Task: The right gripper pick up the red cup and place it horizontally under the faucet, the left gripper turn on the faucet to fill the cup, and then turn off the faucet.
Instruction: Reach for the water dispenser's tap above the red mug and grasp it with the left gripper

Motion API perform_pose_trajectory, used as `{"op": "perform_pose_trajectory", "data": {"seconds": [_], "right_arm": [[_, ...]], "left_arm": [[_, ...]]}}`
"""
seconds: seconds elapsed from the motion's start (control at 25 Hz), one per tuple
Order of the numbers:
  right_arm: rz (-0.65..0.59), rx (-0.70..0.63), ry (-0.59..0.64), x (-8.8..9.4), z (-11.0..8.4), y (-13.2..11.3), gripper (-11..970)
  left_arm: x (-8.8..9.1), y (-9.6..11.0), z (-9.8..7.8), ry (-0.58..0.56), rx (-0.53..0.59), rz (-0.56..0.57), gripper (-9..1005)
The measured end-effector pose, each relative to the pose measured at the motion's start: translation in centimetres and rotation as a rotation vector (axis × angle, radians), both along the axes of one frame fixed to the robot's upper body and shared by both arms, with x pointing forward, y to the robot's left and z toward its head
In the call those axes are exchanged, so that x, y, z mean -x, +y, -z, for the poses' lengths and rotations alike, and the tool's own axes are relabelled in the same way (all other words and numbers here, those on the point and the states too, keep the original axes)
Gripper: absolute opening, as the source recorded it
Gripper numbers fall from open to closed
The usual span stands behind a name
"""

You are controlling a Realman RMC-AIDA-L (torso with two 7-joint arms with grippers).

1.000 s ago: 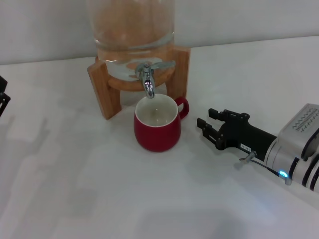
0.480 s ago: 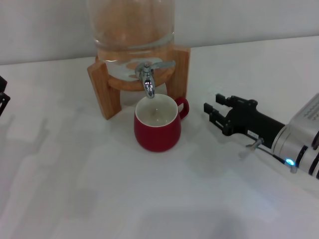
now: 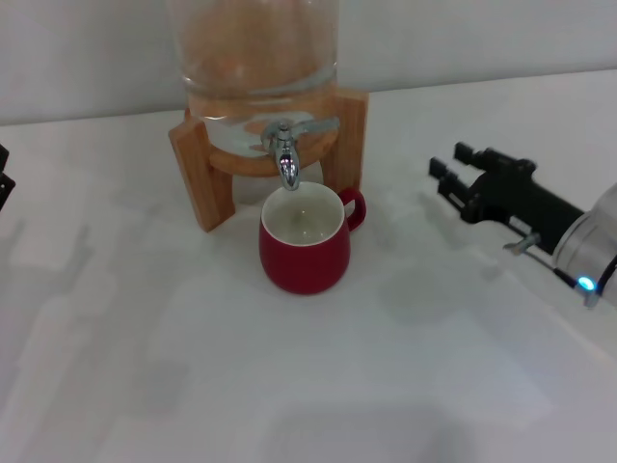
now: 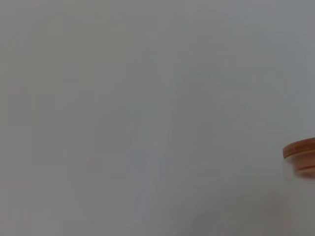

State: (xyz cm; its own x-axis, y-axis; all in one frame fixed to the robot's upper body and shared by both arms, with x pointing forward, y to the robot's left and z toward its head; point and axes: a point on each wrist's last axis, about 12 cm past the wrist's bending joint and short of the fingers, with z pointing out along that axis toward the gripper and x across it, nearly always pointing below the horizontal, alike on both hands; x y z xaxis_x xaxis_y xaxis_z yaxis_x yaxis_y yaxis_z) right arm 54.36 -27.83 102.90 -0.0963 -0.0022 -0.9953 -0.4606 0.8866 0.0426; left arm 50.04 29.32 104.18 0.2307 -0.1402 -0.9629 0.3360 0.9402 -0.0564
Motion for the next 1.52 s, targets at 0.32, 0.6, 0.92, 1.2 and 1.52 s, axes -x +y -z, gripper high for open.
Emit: {"op": "perform_pose_trajectory", "data": {"seconds": [0.32,0.6,0.92,1.2,1.52], "right_arm": [[0.165,-0.009,-0.093,-0.2,-0.8,-2.7,401],[0.305,0.003,-0.158,0.0,-1.1,-4.2,402],[0.465,-0.035,-0.19,0.8,-1.5,-7.1,403],[0.516,-0.05,-0.183,1.5,-1.3,-8.3,456],[0.549,-0.058,-0.177,2.0,-1.0,-8.8,666]], "left_arm": [[0.2,0.5,0.1,0.0,0.009,-0.032,880],[0.3,0.8,0.0,-0.003,0.017,-0.05,880],[0.2,1.3,-0.1,-0.012,0.036,-0.092,880],[0.4,1.5,0.0,-0.013,0.042,-0.111,880],[0.5,1.6,0.0,-0.014,0.043,-0.112,880]]}}
